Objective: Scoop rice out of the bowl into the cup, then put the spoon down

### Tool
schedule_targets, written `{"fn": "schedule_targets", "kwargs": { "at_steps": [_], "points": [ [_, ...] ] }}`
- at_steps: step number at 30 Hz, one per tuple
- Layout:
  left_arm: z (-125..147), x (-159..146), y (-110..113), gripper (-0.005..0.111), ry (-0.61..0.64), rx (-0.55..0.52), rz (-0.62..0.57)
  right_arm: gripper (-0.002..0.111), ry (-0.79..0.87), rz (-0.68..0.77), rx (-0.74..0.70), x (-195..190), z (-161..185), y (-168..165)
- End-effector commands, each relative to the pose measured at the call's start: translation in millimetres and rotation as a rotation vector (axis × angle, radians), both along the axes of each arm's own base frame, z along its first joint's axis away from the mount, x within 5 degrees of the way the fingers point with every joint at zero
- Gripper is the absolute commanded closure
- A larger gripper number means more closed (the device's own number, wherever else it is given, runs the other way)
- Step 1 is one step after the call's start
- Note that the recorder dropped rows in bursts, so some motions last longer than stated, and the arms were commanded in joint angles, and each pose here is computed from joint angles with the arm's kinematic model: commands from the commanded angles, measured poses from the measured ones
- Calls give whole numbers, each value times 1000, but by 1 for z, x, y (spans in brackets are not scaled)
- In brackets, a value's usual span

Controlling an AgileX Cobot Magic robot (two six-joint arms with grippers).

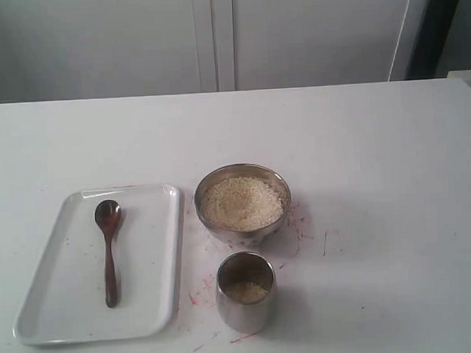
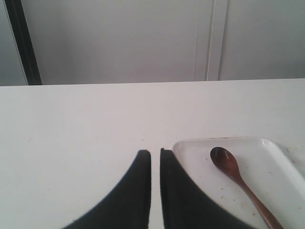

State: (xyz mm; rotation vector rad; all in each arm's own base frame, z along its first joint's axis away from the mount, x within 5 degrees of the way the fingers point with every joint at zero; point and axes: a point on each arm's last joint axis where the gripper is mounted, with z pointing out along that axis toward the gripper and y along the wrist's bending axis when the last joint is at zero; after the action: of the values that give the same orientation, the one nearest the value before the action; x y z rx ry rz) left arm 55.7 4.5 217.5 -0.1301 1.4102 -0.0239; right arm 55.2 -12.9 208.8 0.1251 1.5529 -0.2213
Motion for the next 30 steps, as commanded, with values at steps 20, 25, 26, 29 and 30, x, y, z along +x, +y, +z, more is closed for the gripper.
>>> {"fn": "schedule_targets", "kwargs": {
  "at_steps": [20,25,26,29,30],
  "points": [
    [3,-1,0,92,-12,-9,-7,108,-28,2,14,0,0,0],
    [3,-1,0,92,-12,-9,-7,108,-23,1,13,0,0,0],
    [3,-1,0,92,-12,-9,-7,108,-22,1,8,0,0,0],
    [3,-1,0,92,-12,-9,-7,108,-22,1,8,0,0,0],
    [3,-1,0,92,-12,-9,-7,108,-22,1,9,0,0,0]
  ]
}}
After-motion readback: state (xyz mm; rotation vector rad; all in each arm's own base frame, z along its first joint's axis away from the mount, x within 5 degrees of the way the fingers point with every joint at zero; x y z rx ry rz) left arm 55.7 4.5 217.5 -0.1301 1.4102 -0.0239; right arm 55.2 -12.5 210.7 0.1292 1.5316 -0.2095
